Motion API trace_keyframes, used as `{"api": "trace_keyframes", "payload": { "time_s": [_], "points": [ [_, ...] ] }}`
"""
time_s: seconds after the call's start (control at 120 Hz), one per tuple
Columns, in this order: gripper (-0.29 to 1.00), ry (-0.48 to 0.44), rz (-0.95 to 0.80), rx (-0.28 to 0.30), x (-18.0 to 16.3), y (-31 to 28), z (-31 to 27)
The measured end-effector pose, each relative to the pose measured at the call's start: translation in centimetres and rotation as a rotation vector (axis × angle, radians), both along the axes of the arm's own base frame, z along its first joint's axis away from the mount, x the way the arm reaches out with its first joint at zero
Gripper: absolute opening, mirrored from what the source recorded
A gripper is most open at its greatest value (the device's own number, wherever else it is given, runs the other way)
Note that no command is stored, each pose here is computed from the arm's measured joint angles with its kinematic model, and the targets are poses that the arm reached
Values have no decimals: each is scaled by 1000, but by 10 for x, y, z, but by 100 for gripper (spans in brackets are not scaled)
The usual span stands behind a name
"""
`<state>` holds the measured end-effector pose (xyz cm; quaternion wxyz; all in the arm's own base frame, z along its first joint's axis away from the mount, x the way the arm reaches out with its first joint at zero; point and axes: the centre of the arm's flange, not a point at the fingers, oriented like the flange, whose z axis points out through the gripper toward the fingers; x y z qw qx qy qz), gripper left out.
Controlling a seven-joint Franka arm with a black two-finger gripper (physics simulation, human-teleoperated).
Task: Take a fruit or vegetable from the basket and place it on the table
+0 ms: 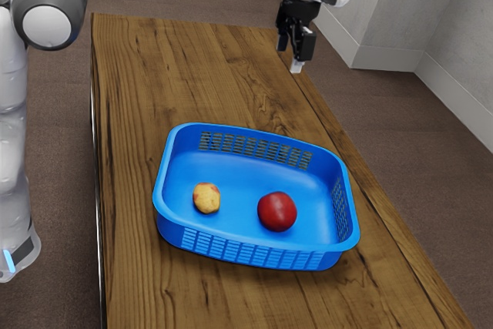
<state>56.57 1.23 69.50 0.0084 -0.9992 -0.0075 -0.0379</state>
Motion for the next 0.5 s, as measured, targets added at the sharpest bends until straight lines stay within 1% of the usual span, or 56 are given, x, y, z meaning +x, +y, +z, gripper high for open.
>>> {"api": "trace_keyframes", "payload": {
  "time_s": [0.342, 0.5],
  "points": [
    [70, 10, 11, -1, 0, 5, -2],
    [70, 82, -57, 1, -3, -20, -22]
  ]
}}
